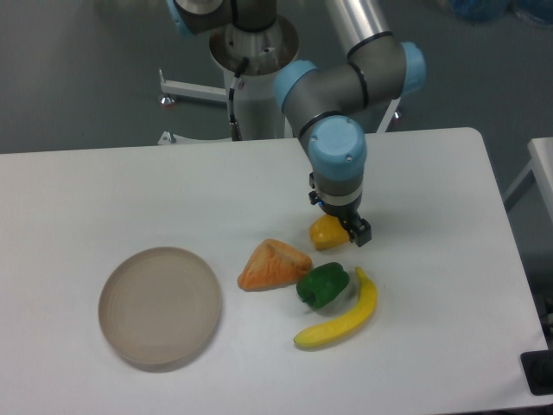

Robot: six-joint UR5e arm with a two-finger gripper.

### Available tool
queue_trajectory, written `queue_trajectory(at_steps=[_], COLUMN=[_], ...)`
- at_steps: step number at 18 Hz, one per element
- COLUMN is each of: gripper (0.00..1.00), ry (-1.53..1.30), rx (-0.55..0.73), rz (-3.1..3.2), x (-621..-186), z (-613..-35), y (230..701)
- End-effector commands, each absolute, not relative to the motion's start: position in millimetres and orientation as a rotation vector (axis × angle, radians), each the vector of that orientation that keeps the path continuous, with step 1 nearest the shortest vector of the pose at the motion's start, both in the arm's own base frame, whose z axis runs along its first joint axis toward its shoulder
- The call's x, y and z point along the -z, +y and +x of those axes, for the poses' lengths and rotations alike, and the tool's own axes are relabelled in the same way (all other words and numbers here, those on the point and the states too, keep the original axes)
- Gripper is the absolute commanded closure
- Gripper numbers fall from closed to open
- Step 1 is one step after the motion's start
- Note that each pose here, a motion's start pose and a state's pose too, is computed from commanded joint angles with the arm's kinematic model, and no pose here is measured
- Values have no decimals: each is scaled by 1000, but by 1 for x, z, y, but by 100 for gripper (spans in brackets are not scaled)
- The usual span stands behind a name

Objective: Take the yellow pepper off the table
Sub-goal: 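Close the gripper fingers around the yellow pepper, then lift the held yellow pepper up off the table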

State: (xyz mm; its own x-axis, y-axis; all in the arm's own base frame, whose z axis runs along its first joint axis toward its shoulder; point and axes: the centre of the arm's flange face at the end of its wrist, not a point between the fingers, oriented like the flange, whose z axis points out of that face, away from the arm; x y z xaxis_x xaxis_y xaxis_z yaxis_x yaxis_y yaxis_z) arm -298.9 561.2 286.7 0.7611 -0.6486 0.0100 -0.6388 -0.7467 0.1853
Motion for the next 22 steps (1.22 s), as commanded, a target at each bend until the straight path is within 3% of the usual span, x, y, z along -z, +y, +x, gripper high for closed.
queue_trajectory(at_steps=[19,22], gripper=[0,14], ry=[-1039,-1037], rx=[55,54], rz=[2762,2764], x=[-254,-253], z=[-293,-293], y=[550,550])
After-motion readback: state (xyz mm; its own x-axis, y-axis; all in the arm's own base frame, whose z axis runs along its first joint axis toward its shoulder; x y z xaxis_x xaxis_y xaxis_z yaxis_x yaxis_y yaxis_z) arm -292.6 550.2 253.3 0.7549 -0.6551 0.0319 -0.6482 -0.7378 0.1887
